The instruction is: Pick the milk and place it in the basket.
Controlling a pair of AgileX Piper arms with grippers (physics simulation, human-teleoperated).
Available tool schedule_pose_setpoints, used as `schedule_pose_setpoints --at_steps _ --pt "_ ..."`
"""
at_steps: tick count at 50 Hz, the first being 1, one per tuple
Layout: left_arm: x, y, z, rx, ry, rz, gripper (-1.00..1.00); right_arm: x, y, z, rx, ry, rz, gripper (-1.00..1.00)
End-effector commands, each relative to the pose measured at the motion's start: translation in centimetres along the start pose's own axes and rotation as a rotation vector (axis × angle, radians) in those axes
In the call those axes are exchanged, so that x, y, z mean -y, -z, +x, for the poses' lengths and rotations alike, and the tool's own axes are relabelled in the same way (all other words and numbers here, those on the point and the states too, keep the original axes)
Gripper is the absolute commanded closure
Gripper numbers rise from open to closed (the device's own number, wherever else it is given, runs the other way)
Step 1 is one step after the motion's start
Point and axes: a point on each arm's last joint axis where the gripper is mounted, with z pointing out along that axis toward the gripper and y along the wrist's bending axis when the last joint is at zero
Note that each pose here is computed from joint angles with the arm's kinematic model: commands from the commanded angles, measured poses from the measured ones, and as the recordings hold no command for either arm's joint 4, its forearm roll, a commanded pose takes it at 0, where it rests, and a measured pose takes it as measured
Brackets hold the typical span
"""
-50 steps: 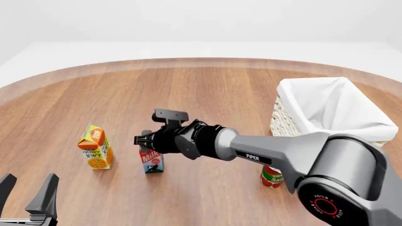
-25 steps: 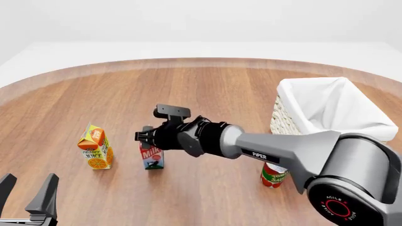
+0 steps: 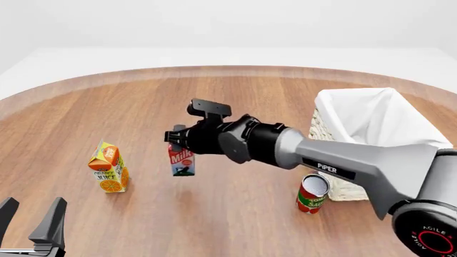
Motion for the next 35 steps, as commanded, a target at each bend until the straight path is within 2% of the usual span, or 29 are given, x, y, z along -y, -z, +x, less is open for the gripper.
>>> schedule_pose_setpoints --at_steps 1,13,35 --pt "0.0 0.0 0.0 0.000 0.000 0.000 -1.00 -0.1 3.5 -2.9 0.079 -0.013 -0.020 1.00" --pt "0.0 0.0 0.0 0.000 0.000 0.000 -1.00 0.8 7.3 -5.3 0.147 -0.019 -0.012 1.00" --pt "0.0 0.0 0.0 0.000 0.000 0.000 -1.00 1.9 13.1 -7.6 0.249 -0.042 -0.007 1.00"
